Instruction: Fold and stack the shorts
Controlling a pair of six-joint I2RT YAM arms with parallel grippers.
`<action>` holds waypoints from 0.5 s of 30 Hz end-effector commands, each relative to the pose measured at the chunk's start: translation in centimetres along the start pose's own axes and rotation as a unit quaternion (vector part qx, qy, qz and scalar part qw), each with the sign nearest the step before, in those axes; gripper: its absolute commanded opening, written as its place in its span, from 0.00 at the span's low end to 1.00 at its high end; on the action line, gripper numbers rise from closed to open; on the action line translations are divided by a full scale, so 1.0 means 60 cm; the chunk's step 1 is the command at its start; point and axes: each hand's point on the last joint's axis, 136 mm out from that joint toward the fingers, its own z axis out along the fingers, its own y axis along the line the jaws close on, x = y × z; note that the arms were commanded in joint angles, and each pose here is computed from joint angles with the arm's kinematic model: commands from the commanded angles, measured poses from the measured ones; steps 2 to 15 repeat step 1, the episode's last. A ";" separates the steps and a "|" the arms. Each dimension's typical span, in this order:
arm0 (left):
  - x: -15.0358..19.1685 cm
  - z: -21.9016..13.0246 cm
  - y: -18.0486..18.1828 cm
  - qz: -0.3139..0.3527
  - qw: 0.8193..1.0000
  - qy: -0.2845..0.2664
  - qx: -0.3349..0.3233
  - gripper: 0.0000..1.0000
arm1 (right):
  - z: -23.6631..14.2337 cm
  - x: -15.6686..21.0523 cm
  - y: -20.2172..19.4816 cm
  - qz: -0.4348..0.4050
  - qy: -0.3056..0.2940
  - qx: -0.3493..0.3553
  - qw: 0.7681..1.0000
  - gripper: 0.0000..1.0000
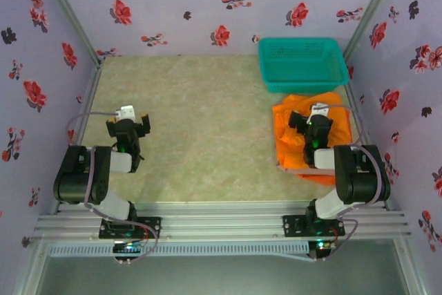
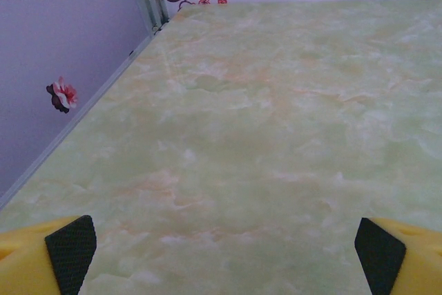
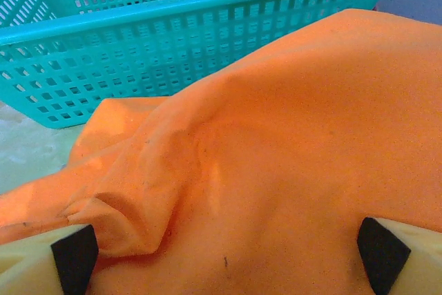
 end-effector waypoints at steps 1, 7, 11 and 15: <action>-0.008 0.004 0.003 -0.006 1.000 -0.005 0.001 1.00 | 0.005 0.005 -0.006 -0.010 0.009 0.007 1.000 0.99; -0.008 0.004 0.003 -0.006 1.000 -0.005 0.001 1.00 | 0.005 0.005 -0.006 -0.010 0.009 0.007 1.000 0.99; -0.008 0.004 0.003 -0.006 1.000 -0.005 0.001 1.00 | 0.005 0.005 -0.006 -0.010 0.009 0.007 1.000 0.99; -0.008 0.004 0.003 -0.006 1.000 -0.005 0.001 1.00 | 0.005 0.005 -0.006 -0.010 0.009 0.007 1.000 0.99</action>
